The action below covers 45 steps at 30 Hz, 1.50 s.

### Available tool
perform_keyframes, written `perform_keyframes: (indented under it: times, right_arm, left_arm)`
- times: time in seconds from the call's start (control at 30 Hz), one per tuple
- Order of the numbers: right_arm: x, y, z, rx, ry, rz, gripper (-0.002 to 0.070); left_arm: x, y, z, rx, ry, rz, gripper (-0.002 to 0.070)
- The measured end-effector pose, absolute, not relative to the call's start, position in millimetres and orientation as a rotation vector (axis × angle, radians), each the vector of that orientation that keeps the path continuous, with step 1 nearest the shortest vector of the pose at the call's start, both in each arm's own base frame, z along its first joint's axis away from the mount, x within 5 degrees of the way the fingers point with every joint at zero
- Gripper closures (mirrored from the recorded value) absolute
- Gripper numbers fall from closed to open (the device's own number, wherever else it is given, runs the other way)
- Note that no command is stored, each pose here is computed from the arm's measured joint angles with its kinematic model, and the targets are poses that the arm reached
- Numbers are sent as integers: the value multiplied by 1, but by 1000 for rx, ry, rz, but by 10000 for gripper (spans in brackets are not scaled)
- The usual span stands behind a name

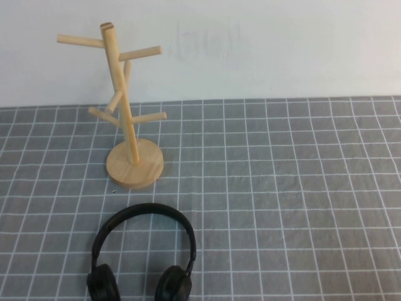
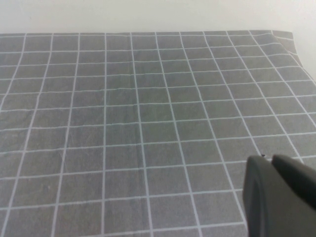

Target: Take out the headphones from the headphone stand

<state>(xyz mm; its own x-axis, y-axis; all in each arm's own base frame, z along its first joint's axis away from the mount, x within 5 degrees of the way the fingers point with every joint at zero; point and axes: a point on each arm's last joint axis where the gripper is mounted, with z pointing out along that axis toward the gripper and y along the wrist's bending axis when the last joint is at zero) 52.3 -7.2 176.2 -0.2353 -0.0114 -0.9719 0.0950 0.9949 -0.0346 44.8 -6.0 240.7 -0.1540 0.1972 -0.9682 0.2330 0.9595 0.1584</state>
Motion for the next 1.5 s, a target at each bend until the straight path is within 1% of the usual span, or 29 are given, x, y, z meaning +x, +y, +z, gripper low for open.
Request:
perform_keyframes:
  times: [0.07,0.2,0.33,0.43,0.53,0.8,1.5]
  right_arm:
    - [52,-7,176,61,1806,-99,682]
    - [52,-7,176,61,1806,-99,682]
    - [52,-7,176,61,1806,-99,682]
    - [52,-7,176,61,1806,-99,682]
    - [52,-7,176,61,1806,-99,682]
    - [52,-7,176,61,1806,-99,682]
    - [52,-7,176,61,1806,-99,682]
  left_arm:
    - [43,-3,236,278,1729,1,678]
    - [46,-1,221,208,1734,24,678]
    - [51,0,192,116,1803,14,678]
    - [52,1,174,24,1866,-24,678]
    - [52,1,174,-35,1867,-58,678]
    - [52,3,174,-25,1864,-31,678]
    - [52,3,174,-24,1864,-24,678]
